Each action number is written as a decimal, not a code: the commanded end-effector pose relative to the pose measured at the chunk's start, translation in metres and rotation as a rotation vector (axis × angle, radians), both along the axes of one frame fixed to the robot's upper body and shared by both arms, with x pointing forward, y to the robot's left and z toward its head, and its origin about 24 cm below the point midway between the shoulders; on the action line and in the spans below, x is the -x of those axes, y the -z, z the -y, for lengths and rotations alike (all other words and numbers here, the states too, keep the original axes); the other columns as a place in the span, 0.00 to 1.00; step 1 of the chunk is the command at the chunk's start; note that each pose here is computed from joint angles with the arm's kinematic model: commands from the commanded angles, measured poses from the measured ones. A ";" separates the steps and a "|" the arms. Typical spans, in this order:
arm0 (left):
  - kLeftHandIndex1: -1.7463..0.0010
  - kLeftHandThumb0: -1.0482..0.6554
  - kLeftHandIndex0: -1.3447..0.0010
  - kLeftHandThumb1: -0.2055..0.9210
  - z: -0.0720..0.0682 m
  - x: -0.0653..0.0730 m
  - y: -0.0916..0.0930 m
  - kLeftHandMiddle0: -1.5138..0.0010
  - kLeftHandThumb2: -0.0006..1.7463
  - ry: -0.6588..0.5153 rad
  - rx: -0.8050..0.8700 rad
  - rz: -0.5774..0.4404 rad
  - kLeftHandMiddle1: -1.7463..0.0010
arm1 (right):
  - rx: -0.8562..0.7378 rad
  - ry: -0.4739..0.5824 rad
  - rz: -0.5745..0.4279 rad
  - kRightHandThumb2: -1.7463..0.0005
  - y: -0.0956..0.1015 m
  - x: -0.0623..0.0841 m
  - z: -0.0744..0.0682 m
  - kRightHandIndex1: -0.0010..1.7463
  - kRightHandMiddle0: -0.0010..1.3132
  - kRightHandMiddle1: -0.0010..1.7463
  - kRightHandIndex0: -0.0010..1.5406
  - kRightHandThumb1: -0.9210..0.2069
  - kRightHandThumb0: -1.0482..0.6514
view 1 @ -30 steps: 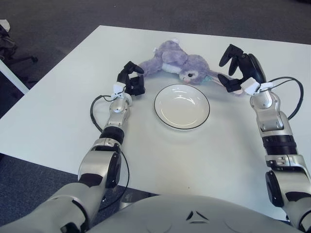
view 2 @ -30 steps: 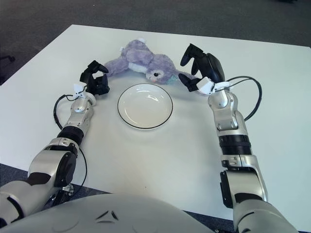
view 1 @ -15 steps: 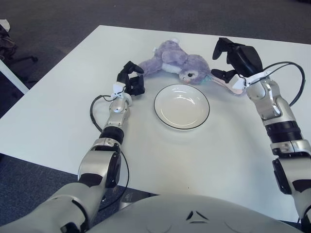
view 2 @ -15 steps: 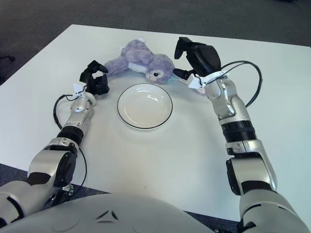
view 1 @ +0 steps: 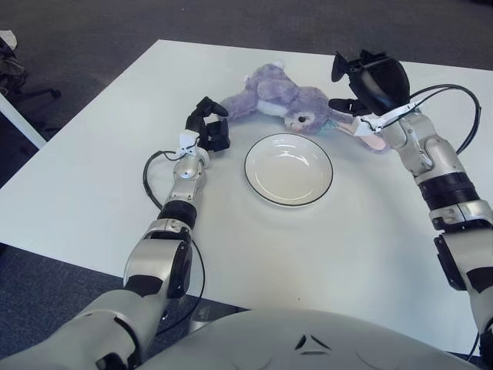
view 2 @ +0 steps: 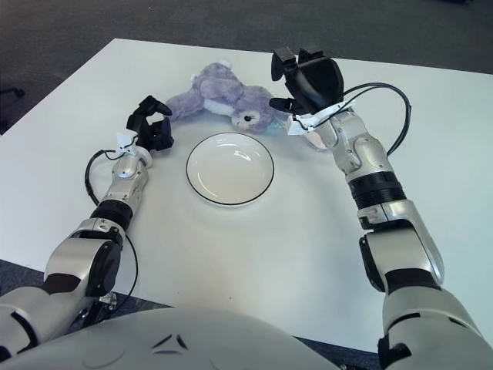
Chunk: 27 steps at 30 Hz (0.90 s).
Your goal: Put the doll into the plate.
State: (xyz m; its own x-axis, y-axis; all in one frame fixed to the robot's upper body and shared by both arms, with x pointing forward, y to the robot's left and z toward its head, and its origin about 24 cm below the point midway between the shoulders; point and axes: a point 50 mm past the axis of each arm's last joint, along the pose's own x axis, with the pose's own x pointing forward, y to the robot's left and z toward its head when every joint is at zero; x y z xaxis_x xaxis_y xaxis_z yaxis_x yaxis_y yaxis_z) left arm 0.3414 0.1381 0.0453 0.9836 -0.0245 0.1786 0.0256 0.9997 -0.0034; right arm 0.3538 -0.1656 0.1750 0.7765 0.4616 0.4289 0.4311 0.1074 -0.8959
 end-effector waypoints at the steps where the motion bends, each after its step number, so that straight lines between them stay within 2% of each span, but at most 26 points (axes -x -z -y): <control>1: 0.00 0.35 0.60 0.55 -0.001 0.035 0.057 0.15 0.69 -0.006 -0.009 -0.198 0.00 | 0.057 0.021 0.031 0.53 -0.003 -0.007 -0.001 1.00 0.05 0.92 0.22 0.18 0.72; 2: 0.00 0.35 0.60 0.55 -0.001 0.035 0.057 0.15 0.69 -0.005 -0.008 -0.198 0.00 | 0.063 0.024 0.030 0.52 -0.002 -0.008 -0.002 0.98 0.03 0.88 0.17 0.23 0.55; 3: 0.00 0.35 0.60 0.55 -0.001 0.035 0.057 0.15 0.69 -0.003 -0.007 -0.198 0.00 | 0.070 0.026 0.029 0.50 -0.002 -0.009 -0.003 0.98 0.02 0.86 0.14 0.27 0.43; 4: 0.00 0.35 0.60 0.55 -0.001 0.035 0.057 0.15 0.69 -0.003 -0.007 -0.198 0.00 | 0.075 0.028 0.028 0.49 -0.001 -0.010 -0.003 0.96 0.01 0.83 0.12 0.29 0.35; 5: 0.00 0.35 0.60 0.55 -0.001 0.035 0.057 0.15 0.69 -0.002 -0.005 -0.200 0.00 | 0.093 0.029 0.023 0.49 -0.001 -0.011 -0.004 0.96 0.01 0.83 0.11 0.30 0.33; 6: 0.00 0.35 0.60 0.55 -0.001 0.035 0.057 0.15 0.69 -0.001 -0.003 -0.201 0.00 | 0.106 0.029 0.019 0.49 -0.001 -0.012 -0.005 0.91 0.01 0.80 0.09 0.31 0.28; 9: 0.00 0.35 0.60 0.55 -0.001 0.035 0.058 0.16 0.68 -0.001 0.000 -0.204 0.00 | 0.133 0.032 0.002 0.50 0.000 -0.015 -0.008 0.80 0.00 0.74 0.05 0.31 0.22; 18: 0.00 0.35 0.61 0.56 0.000 0.035 0.057 0.16 0.68 0.002 0.000 -0.201 0.00 | 0.161 0.039 -0.088 0.54 0.004 -0.019 -0.013 0.56 0.00 0.60 0.00 0.29 0.17; 21: 0.00 0.35 0.61 0.56 0.000 0.035 0.057 0.16 0.68 0.002 -0.003 -0.200 0.00 | 0.171 0.042 -0.138 0.57 0.005 -0.020 -0.015 0.45 0.00 0.53 0.00 0.24 0.16; 23: 0.00 0.35 0.60 0.55 -0.001 0.035 0.057 0.16 0.68 0.002 -0.005 -0.199 0.00 | 0.176 0.043 -0.170 0.59 0.006 -0.021 -0.017 0.42 0.00 0.51 0.00 0.22 0.15; 27: 0.00 0.35 0.60 0.55 0.000 0.035 0.057 0.16 0.68 0.003 -0.009 -0.197 0.00 | 0.203 0.049 -0.266 0.65 0.008 -0.023 -0.021 0.23 0.00 0.40 0.00 0.14 0.12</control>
